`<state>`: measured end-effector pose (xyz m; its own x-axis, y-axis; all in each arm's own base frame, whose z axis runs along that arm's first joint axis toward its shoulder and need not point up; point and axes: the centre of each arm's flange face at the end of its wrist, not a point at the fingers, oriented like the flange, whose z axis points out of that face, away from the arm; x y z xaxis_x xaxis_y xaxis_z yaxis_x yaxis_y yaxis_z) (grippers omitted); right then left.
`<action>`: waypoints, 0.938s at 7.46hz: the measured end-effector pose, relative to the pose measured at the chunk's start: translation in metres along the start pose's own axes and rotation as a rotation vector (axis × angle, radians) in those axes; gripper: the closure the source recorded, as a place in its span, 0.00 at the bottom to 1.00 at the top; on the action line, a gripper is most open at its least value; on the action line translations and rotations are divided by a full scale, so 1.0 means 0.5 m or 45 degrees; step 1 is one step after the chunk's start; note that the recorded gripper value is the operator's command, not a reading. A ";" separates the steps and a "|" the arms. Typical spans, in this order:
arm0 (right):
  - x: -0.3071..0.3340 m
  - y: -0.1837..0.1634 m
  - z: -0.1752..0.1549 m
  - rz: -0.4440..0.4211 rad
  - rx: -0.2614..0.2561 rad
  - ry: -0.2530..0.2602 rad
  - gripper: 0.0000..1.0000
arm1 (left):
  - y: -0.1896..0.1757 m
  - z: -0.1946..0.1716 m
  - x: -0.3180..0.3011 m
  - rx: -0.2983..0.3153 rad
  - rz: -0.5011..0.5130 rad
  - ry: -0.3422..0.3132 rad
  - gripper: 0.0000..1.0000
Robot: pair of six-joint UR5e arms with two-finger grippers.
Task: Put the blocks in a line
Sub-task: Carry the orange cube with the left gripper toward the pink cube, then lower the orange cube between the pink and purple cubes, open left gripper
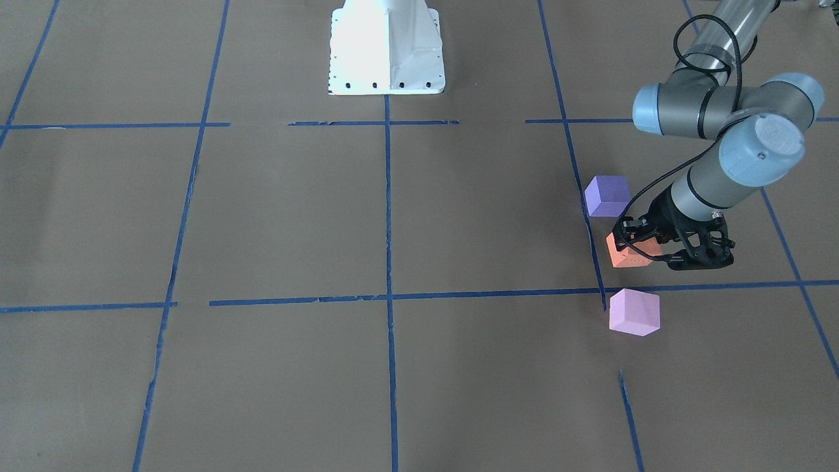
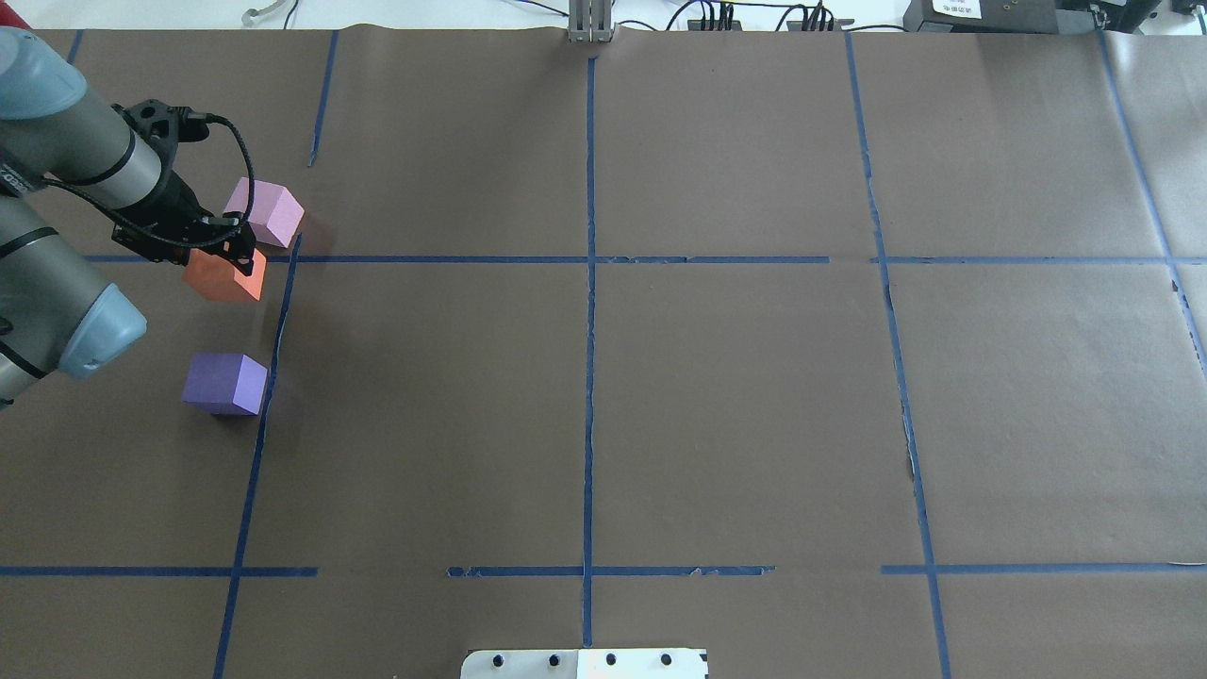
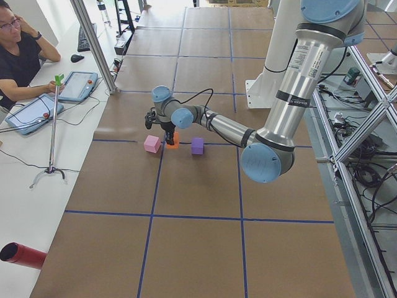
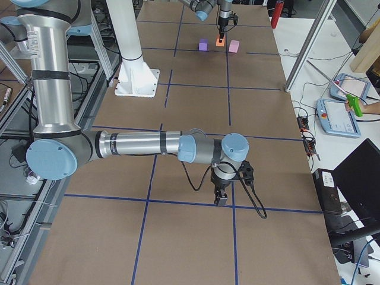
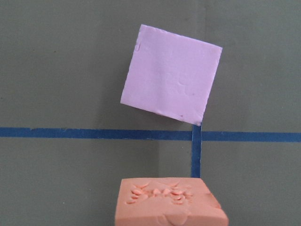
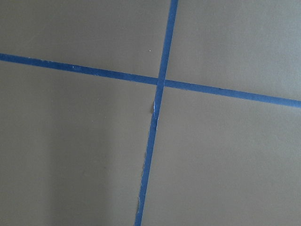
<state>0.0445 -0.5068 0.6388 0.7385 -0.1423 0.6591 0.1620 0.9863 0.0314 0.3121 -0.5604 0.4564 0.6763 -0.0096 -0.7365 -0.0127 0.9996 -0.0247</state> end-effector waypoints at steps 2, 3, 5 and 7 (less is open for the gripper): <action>0.000 0.000 0.000 0.000 0.000 0.000 0.00 | -0.006 0.034 -0.017 0.003 0.012 0.008 0.95; 0.000 0.000 0.000 0.000 0.000 0.000 0.00 | -0.009 0.047 -0.026 0.006 0.017 0.012 0.94; 0.000 0.000 0.000 0.000 0.000 0.000 0.00 | -0.010 0.058 -0.032 0.008 0.021 0.015 0.90; 0.000 0.000 0.000 -0.001 0.000 0.000 0.00 | -0.010 0.057 -0.027 0.012 0.009 0.023 0.86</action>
<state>0.0445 -0.5068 0.6388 0.7384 -0.1429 0.6590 0.1625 0.9862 0.0318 0.3239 -0.5647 0.4857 0.6629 -0.0031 -0.7487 -0.0101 0.9999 -0.0131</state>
